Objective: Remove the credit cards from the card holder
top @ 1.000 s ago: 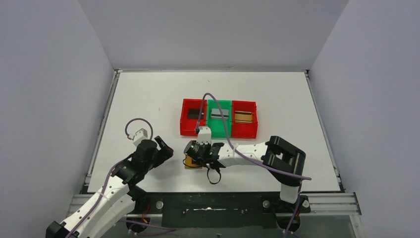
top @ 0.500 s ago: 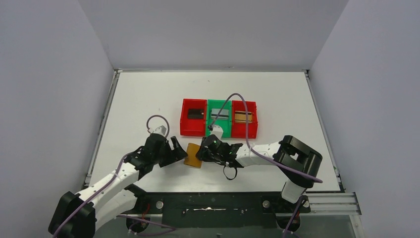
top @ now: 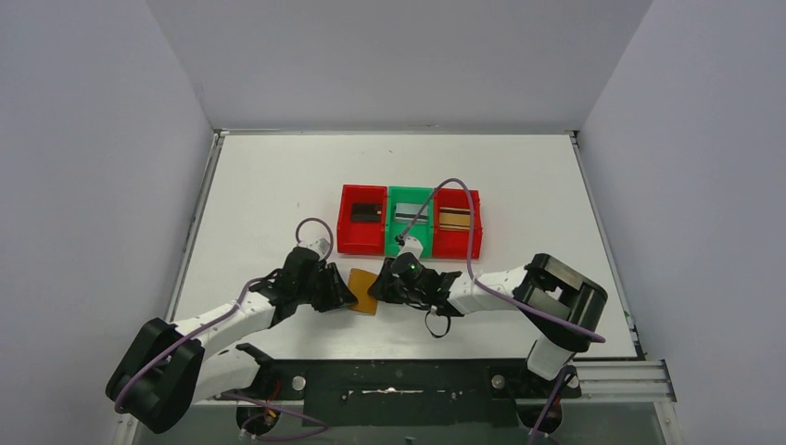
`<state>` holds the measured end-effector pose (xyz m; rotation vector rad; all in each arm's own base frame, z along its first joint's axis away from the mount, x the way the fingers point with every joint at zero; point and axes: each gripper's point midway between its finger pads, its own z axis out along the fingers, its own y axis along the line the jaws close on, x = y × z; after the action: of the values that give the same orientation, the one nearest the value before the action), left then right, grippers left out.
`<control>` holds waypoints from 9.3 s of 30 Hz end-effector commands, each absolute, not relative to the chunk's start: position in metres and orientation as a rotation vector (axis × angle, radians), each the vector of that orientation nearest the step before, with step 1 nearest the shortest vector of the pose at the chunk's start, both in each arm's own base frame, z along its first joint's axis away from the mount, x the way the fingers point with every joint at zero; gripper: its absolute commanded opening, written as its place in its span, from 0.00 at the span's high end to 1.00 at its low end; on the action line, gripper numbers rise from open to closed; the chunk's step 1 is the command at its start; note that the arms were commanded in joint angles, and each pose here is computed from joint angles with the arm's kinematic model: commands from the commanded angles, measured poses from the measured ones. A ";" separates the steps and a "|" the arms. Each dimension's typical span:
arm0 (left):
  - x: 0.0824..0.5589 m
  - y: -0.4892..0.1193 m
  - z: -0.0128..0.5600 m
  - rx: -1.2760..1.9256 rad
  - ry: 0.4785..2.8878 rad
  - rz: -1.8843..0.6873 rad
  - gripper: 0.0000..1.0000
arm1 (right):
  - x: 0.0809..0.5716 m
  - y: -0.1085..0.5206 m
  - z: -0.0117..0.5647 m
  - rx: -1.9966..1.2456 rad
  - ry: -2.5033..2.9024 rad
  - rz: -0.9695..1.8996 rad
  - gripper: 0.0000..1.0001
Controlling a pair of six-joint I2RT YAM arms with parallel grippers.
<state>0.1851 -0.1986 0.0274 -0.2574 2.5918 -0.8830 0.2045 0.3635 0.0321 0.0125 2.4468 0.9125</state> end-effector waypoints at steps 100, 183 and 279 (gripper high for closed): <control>0.208 -0.184 0.077 -0.233 2.460 -0.750 0.44 | 0.207 0.340 0.095 0.016 2.423 0.916 1.00; 0.203 -0.242 0.094 -0.027 2.459 -0.804 0.37 | 0.186 0.244 0.013 0.235 2.565 0.534 0.99; 0.164 -0.295 0.038 0.171 2.594 -0.991 0.62 | 0.217 0.309 0.051 0.239 2.482 0.915 0.89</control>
<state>0.1607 -0.2988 0.0319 0.1660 2.6293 -1.0206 0.2125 0.3021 0.0461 0.2224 2.5173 0.8610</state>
